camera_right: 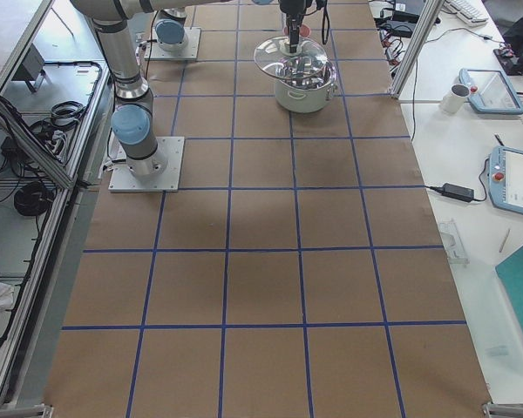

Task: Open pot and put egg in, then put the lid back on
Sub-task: 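Lift the glass lid aside with the right gripper while the left grasps the egg, then lift the egg from the pink bowl with the left gripper toward the pot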

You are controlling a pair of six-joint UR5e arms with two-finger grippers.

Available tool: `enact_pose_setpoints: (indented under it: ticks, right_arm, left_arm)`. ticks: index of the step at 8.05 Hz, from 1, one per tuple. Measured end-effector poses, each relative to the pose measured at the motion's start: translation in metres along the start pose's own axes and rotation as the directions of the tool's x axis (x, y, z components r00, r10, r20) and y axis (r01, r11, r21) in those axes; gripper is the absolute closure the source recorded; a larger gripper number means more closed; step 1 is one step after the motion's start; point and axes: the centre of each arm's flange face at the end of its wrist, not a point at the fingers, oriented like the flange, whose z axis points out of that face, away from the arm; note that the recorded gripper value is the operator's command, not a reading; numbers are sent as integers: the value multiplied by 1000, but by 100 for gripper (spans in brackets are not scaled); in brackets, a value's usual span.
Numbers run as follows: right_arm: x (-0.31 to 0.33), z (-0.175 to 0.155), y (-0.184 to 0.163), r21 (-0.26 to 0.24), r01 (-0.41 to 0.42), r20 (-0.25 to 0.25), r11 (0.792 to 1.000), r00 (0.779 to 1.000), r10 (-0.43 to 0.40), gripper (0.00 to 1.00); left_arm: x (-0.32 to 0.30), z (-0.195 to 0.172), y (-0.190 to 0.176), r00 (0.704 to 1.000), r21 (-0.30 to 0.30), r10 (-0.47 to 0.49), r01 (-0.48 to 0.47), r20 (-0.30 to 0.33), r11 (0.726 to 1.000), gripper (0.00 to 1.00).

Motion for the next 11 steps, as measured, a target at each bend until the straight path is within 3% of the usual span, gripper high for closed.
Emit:
enact_pose_setpoints:
  ticks: [2,6,7,8,9,11]
  right_arm:
    - [17,-10,29,-17,26,-1,1000,1000,-26,78]
    - [22,-15,45,-40,34,-1,999,999,-34,77]
    - [22,-16,46,-41,34,-4,999,999,-34,77]
    - [23,-16,46,-41,34,-6,999,999,-34,77]
    - [23,-16,46,-42,33,-8,999,999,-34,77]
    - [24,-17,47,-44,33,-12,999,999,-33,77]
  left_arm:
    - [-1,6,-2,1000,-5,0,0,-3,1000,28]
    - [-3,18,-5,1000,-9,-1,0,-6,1000,28]
    - [-3,19,-6,1000,-10,-1,1,-7,1000,39]
    - [-3,20,-6,1000,-11,-1,1,-8,1000,81]
    - [-3,20,-6,1000,-10,-1,1,-8,1000,100]
    - [-3,19,-6,1000,-8,-1,1,-7,1000,100]
